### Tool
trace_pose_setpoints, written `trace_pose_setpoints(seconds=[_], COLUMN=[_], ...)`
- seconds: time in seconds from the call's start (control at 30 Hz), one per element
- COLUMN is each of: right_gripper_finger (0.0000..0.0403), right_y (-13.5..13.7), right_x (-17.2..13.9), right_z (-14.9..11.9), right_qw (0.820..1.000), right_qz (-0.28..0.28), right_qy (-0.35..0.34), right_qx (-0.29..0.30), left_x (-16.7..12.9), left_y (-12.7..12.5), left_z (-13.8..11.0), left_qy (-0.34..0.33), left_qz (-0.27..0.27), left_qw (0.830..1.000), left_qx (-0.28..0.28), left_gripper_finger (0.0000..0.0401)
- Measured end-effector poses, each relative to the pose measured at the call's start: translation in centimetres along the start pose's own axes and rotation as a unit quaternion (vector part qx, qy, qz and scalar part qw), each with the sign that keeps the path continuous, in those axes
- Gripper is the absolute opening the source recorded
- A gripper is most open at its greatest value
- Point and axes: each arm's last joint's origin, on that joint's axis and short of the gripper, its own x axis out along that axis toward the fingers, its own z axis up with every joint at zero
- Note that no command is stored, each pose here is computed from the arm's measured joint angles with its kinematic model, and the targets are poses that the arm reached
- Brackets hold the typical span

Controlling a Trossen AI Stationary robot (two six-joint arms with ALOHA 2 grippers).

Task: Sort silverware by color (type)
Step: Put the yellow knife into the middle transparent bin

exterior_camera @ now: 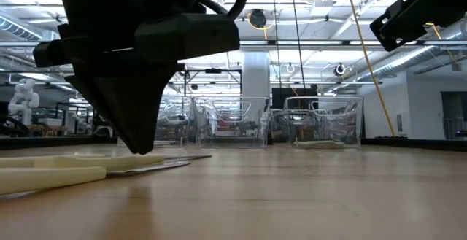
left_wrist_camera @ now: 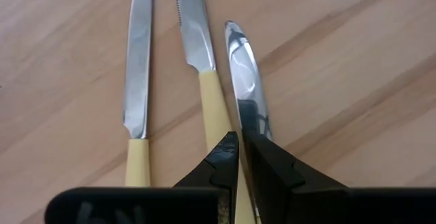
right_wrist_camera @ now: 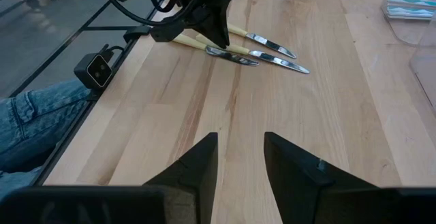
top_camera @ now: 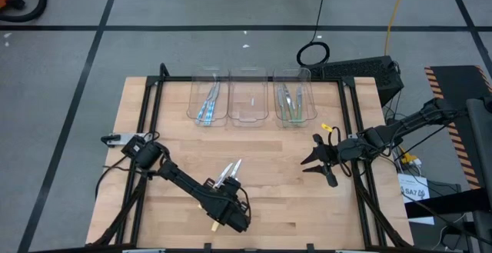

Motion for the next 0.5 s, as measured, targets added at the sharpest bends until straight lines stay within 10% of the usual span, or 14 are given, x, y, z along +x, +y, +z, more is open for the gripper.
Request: trace_pose_setpoints(seconds=[0.5], right_gripper_finger=[0.0116], right_y=[0.0], right_x=[0.0], right_z=[0.0], right_qw=[1.0], right_qz=[0.0], right_qy=[0.0], right_qx=[0.0], left_x=[0.8], left_y=[0.3], left_z=[2.4], left_qy=[0.066], left_qz=[0.01], left_qw=[0.998], left_qx=[0.002], left_gripper_finger=[0.0042])
